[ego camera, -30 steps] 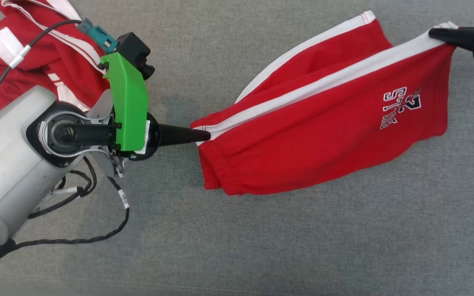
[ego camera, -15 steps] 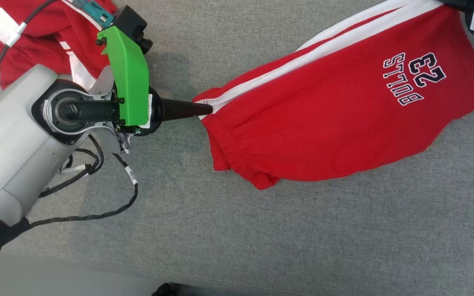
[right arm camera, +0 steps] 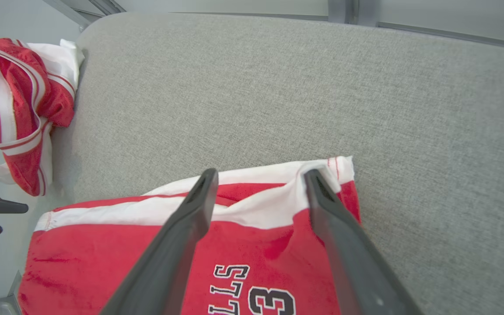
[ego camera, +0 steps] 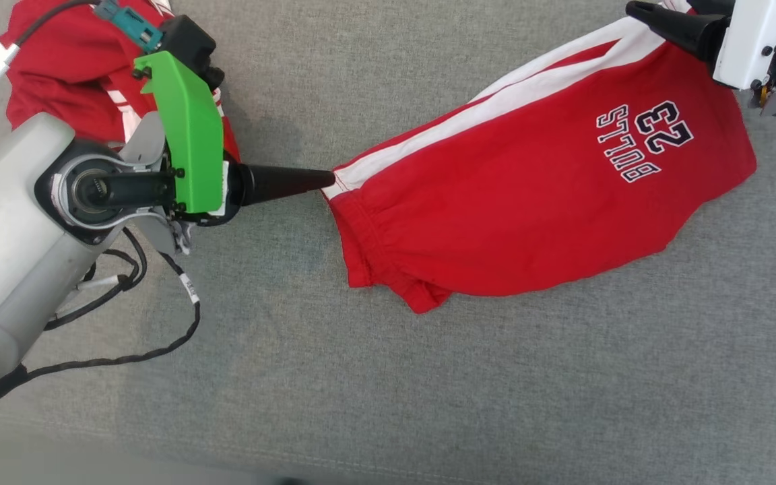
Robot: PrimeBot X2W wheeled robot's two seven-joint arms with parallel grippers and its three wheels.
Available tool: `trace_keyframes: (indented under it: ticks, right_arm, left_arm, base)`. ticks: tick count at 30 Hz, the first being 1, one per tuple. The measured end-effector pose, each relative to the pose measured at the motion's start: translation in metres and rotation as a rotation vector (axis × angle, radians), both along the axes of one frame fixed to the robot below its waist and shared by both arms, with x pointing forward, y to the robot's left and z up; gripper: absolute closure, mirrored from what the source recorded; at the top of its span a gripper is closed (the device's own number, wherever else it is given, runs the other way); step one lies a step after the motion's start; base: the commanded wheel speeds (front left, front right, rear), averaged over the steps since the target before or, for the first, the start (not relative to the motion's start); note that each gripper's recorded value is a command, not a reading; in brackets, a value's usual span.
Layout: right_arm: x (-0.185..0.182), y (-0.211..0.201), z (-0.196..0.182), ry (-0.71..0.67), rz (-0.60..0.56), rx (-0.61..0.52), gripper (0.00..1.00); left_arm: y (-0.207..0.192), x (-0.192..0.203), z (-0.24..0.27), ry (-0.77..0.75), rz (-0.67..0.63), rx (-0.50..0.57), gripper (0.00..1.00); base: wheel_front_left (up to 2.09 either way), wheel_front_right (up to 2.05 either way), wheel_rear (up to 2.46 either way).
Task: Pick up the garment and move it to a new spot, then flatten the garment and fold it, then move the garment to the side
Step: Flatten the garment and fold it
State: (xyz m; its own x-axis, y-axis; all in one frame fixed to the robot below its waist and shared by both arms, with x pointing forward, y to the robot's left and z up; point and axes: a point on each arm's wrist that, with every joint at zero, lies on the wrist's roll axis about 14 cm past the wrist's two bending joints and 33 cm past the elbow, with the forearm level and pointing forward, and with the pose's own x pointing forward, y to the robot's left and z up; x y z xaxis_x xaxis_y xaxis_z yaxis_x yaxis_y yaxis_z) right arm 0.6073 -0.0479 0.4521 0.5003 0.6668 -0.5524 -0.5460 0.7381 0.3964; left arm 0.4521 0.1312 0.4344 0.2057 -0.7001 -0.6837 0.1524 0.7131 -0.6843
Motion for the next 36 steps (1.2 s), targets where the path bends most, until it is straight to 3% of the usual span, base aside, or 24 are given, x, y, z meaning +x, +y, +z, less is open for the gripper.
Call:
trace_keyframes:
  ticks: [9, 15, 19, 24, 29, 31, 36]
  right_arm:
    - [0.006, -0.025, 0.070, -0.332, -0.183, 0.137, 0.00]
    - [-0.013, -0.044, 0.093, -0.469, -0.274, 0.210, 0.00]
    - [-0.025, -0.062, 0.098, -0.529, -0.337, 0.223, 0.00]
    - [-0.039, -0.069, 0.083, -0.507, -0.372, 0.201, 0.00]
    - [-0.043, -0.068, 0.057, -0.438, -0.392, 0.173, 0.00]
    - [-0.044, -0.067, 0.042, -0.385, -0.396, 0.156, 0.00]
    - [-0.041, -0.065, 0.008, -0.279, -0.395, 0.100, 0.00]
  left_arm:
    - [0.018, 0.013, 0.054, -0.379, 0.088, 0.064, 0.00]
    - [0.054, 0.025, 0.091, -0.701, 0.295, 0.103, 0.00]
    - [0.076, 0.019, 0.105, -0.882, 0.390, 0.198, 0.00]
    - [0.090, 0.003, 0.118, -1.058, 0.501, 0.271, 0.00]
    - [0.088, -0.019, 0.112, -1.126, 0.573, 0.340, 0.00]
    - [0.082, -0.024, 0.117, -1.133, 0.658, 0.298, 0.00]
    - [0.067, -0.046, 0.112, -1.203, 0.712, 0.321, 0.00]
  base:
    - [0.00, 0.00, 0.00]
    - [0.00, 0.00, 0.00]
    - [0.00, 0.00, 0.00]
    - [0.00, 0.00, 0.00]
    - [0.00, 0.00, 0.00]
    - [0.00, 0.00, 0.00]
    - [0.00, 0.00, 0.00]
